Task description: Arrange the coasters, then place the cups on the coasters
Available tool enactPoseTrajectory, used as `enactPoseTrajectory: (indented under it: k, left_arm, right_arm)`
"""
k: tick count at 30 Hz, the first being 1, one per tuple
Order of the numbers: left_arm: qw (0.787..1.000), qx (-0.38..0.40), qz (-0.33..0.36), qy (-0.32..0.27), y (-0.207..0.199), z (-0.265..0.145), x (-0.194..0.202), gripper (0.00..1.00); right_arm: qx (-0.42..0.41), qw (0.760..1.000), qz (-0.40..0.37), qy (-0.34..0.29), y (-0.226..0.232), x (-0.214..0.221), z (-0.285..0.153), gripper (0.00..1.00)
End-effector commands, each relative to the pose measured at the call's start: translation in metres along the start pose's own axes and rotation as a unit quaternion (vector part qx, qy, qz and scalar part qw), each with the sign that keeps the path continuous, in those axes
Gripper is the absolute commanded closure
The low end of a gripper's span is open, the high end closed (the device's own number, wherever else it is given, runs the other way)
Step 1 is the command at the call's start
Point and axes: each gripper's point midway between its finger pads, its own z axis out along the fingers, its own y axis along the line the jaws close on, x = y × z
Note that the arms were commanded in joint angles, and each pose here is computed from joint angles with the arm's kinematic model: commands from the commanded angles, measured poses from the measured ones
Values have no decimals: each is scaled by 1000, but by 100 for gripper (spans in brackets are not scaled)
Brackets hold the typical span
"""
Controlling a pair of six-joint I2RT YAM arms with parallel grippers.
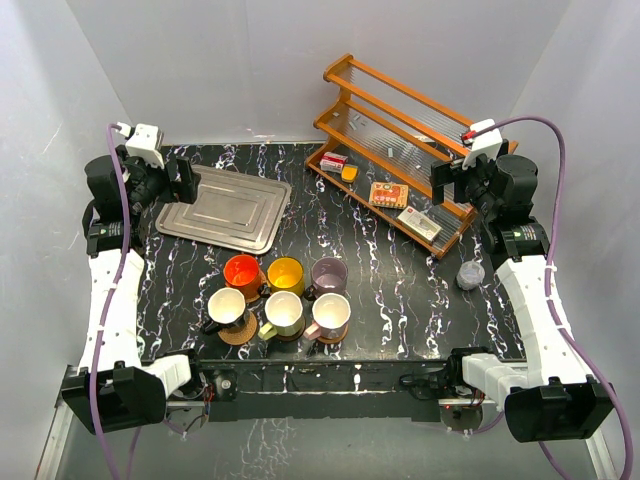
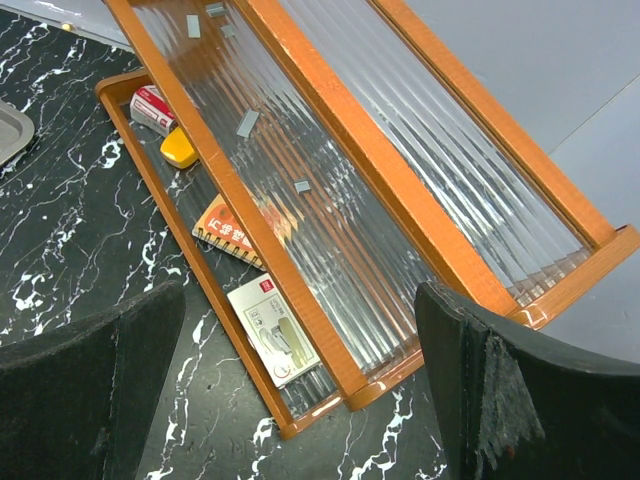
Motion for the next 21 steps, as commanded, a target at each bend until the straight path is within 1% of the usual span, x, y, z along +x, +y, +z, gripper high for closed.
enactPoseTrajectory:
  k: [1,5,14,21]
  left_arm:
    - [1000,7,2,-15,-2,-2,-8,1]
    - [1000,10,3,-14,-2,-2,-7,1]
    - [999,-13,-12,-27,5,0,-10,1]
    - [1000,-2,-5,-26,2,1,-7,1]
  right_arm:
    - [6,999,-5,-38,-5,-26,-5,2]
    - [3,999,-7,-36,-4,-24,-4,2]
    - [0,999,-8,-36,-3,-23,-4,2]
    - [-1,999,-7,-37,-2,-24,-4,2]
